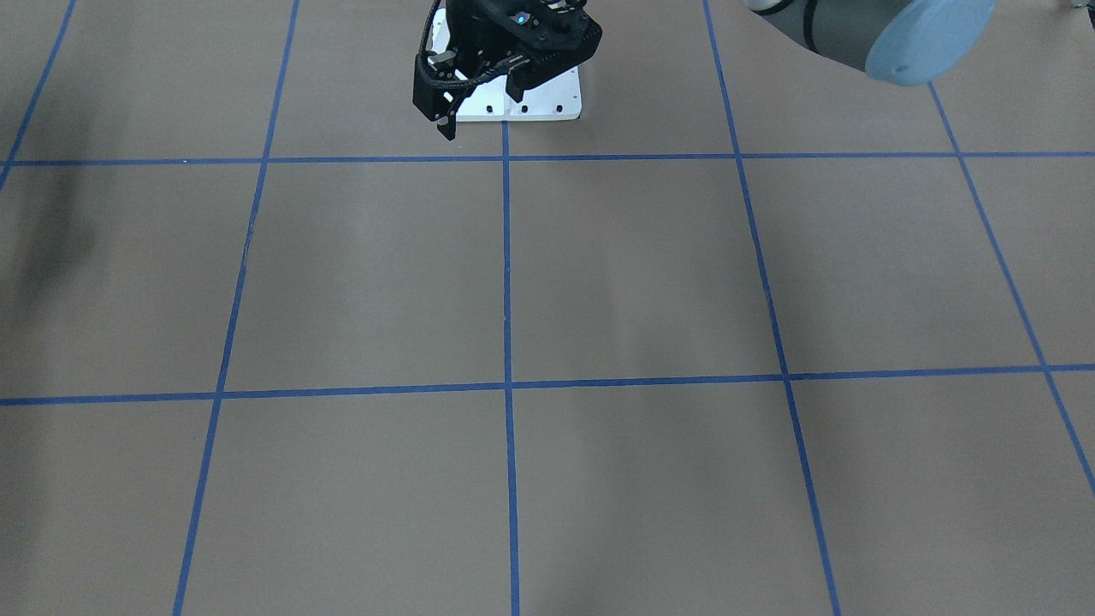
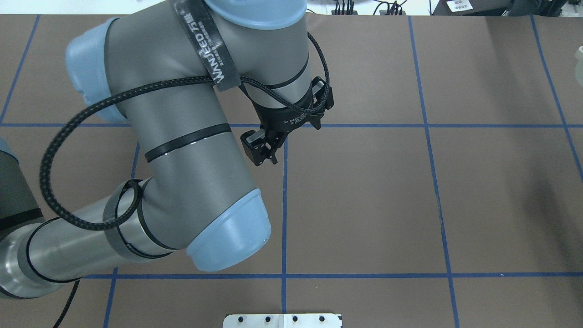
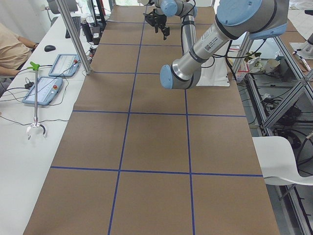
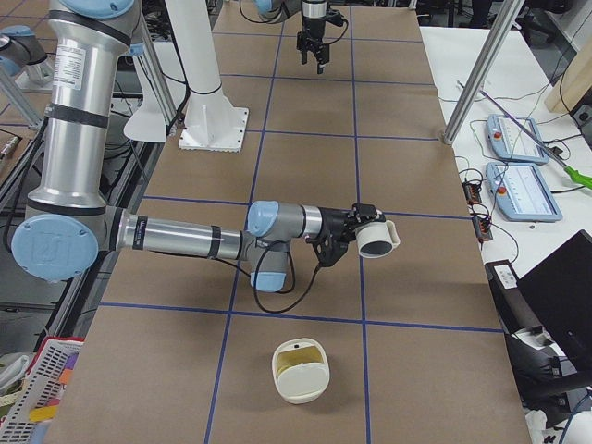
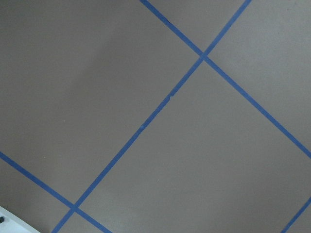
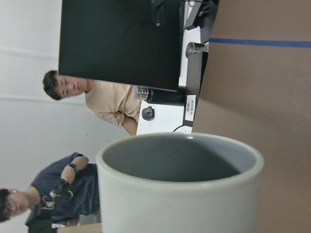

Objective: Left arm hands cup to right arm to dump lemon

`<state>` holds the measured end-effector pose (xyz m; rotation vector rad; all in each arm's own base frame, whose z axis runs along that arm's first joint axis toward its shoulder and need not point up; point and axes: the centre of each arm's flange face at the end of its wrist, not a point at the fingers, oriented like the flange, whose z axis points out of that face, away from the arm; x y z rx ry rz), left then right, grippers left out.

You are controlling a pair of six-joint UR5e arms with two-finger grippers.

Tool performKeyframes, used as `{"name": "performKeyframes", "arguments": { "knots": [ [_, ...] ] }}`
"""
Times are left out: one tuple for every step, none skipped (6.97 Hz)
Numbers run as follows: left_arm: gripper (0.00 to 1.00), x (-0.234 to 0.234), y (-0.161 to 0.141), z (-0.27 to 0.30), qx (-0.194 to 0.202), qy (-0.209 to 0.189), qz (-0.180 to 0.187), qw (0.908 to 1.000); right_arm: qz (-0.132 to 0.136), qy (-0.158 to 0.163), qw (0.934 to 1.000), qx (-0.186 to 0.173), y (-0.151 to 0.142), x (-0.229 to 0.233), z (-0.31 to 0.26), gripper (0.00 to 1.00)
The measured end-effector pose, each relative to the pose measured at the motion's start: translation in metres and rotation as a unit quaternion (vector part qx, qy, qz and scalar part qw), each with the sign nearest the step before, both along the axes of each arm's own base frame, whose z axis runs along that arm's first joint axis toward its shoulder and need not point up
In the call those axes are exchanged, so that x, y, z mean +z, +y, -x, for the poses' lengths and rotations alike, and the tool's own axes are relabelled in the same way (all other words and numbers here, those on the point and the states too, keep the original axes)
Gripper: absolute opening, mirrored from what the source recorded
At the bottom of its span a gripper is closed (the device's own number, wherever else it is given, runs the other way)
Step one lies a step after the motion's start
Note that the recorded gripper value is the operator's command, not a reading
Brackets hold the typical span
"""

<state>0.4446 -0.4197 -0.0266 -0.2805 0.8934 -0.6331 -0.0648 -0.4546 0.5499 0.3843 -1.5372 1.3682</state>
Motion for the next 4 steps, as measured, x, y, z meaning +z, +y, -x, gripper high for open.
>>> {"name": "performKeyframes", "arguments": {
  "knots": [
    [1.0,0.005,-0.013,-0.002,-0.004,-0.01,-0.007,0.9999,-0.039,0.104,0.9935,-0.024,-0.024,-0.023,0.034,0.05],
    [1.0,0.009,-0.025,-0.004,-0.014,-0.018,-0.015,0.9996,-0.077,0.21,0.9737,-0.043,-0.046,-0.046,0.074,0.06],
    [1.0,0.011,-0.038,-0.004,-0.024,-0.02,-0.023,0.9992,-0.108,0.312,0.9424,-0.055,-0.066,-0.076,0.128,0.06],
    [1.0,0.014,-0.054,-0.002,-0.035,-0.018,-0.029,0.9988,-0.12,0.385,0.9131,-0.058,-0.079,-0.115,0.184,0.06]
  ]
}}
